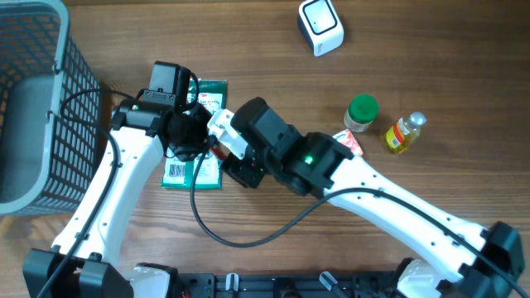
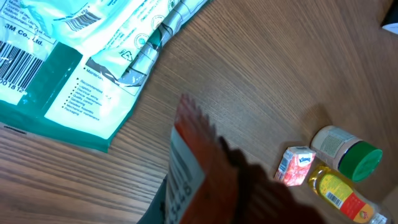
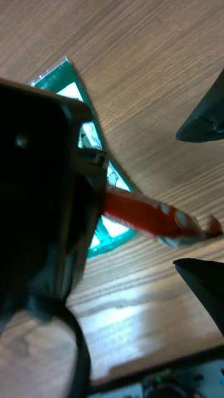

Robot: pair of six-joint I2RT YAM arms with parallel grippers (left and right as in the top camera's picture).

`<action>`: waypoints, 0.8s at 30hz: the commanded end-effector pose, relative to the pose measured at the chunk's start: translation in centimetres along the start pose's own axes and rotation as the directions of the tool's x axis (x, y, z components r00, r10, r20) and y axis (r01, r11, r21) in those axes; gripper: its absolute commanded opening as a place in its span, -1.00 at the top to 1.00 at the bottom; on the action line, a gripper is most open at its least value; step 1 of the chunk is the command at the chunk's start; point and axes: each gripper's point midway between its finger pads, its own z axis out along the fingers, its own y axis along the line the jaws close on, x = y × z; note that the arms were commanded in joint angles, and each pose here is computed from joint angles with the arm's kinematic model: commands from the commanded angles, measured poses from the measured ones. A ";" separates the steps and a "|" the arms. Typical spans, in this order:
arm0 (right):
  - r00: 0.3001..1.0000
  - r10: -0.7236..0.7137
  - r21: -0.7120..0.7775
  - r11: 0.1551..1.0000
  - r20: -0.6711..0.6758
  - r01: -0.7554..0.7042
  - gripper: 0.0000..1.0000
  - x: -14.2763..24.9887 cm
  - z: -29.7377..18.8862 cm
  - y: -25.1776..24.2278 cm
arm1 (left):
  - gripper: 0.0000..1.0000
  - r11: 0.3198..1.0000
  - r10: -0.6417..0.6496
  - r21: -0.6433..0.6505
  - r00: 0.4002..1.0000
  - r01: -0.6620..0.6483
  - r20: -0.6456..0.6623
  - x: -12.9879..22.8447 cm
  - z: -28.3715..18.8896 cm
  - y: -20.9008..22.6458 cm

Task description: Scan the item barcode

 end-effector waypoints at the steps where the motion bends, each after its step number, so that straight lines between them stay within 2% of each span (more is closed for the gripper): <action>1: 1.000 -0.023 -0.012 1.000 -0.002 0.023 -0.17 -0.3 1.6 0.1 | 0.92 1.000 -0.011 -0.004 1.000 0.011 0.017 -0.1 -0.4 0.0; 6: 1.000 -0.016 -0.027 1.000 -0.022 0.015 -0.05 0.3 2.3 0.3 | 0.92 1.000 -0.011 -0.004 1.000 0.011 0.016 -0.1 -0.4 0.0; 9: 1.000 -0.016 -0.026 1.000 -0.017 0.015 0.32 0.2 2.4 0.3 | 0.92 1.000 -0.011 -0.004 1.000 0.011 0.016 -0.1 -0.4 0.0; 10: 1.000 -0.016 -0.025 1.000 -0.012 0.016 0.35 0.1 2.4 0.3 | 0.92 1.000 -0.011 -0.004 1.000 0.011 0.016 -0.1 -0.4 0.0; 11: 1.000 -0.016 -0.026 1.000 -0.011 0.016 0.27 0.1 2.4 0.3 | 0.92 1.000 -0.011 -0.003 1.000 0.011 0.017 -0.1 -0.4 0.0; 13: 1.000 -0.017 -0.028 0.999 -0.011 0.016 -0.16 0.1 2.4 0.3 | 0.92 1.000 -0.011 -0.003 1.000 0.011 0.017 -0.1 -0.4 0.0; 15: 1.000 -0.019 -0.068 0.998 0.006 0.019 -0.29 -0.3 2.3 1.0 | 0.92 1.000 -0.011 -0.003 1.000 0.011 0.017 -0.1 -0.4 0.0; 21: 0.999 -0.016 -0.096 0.995 -0.029 0.013 -0.17 0.6 2.8 1.5 | 0.92 0.999 -0.033 0.001 0.999 0.033 0.020 -0.1 -0.4 -0.1; 24: 0.998 -0.011 -0.100 0.995 -0.064 0.004 0.10 1.4 3.6 1.5 | 0.92 1.000 -0.031 0.002 0.999 0.031 0.021 -0.2 -0.4 -0.2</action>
